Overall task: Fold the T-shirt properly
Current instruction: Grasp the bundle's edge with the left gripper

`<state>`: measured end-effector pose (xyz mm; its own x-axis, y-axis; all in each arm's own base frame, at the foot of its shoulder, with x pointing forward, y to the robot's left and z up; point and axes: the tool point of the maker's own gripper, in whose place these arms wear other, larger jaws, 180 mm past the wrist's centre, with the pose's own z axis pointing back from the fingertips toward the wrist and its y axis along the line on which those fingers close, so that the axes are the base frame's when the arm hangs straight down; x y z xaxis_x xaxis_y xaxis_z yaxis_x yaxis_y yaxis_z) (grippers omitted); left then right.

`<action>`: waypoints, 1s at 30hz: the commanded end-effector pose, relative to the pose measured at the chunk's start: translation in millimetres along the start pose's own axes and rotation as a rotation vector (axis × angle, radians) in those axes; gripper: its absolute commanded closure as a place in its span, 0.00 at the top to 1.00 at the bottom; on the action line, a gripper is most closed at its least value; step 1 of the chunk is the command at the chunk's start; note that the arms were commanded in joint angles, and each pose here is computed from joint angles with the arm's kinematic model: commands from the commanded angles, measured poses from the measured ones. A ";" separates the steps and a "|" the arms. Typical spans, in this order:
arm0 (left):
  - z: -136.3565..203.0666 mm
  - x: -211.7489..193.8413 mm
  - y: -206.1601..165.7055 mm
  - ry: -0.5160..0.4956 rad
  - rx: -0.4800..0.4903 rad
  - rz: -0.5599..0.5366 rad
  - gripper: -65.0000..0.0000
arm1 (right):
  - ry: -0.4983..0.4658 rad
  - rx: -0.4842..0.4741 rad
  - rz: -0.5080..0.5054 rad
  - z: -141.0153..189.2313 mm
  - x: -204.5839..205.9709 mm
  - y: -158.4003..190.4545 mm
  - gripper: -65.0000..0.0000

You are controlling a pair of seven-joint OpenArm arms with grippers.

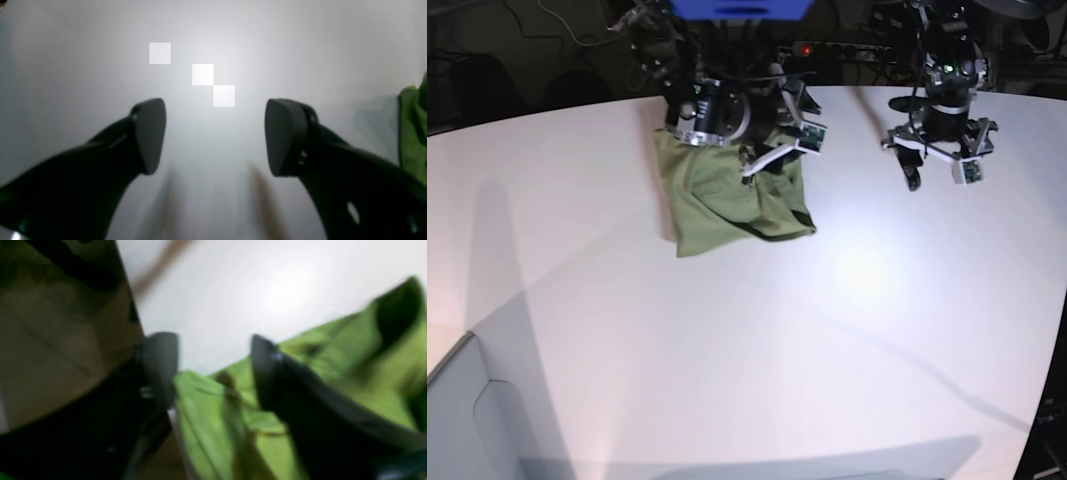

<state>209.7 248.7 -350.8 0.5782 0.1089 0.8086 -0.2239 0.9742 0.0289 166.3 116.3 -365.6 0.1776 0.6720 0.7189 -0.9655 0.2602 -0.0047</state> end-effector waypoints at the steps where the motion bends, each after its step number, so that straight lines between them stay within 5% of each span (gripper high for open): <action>1: 1.7 11.8 2.4 -0.042 0.006 -0.008 0.69 | -0.087 -0.027 0.015 10.3 25.0 -5.8 0.65; 5: 3.3 14.6 1.1 -0.051 0.005 -0.008 0.69 | -0.122 -0.140 0.042 48.0 27.6 -24.1 0.71; 10: 10.7 22.2 -6.4 -0.074 -0.012 -0.007 0.69 | -0.081 -0.311 -0.070 84.3 -10.5 -67.4 0.70; 16: 28.4 28.0 -33.0 -0.106 -0.095 0.152 0.69 | -0.022 -0.488 -0.184 124.1 -53.7 -108.5 0.70; 21: 38.2 7.8 -89.5 -0.035 -0.281 0.286 0.74 | 0.026 -0.581 -0.252 148.2 -82.0 -125.7 0.70; 30: 45.0 -13.3 -180.3 0.063 -0.520 0.315 0.75 | 0.060 -0.625 -0.289 160.7 -99.1 -132.7 0.70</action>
<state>202.2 62.5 -351.3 0.6267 0.3912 0.6739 -0.0019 0.8656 -0.5007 241.1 -99.5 -334.5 0.4696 0.5591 0.6833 -0.5943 0.7725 -0.2236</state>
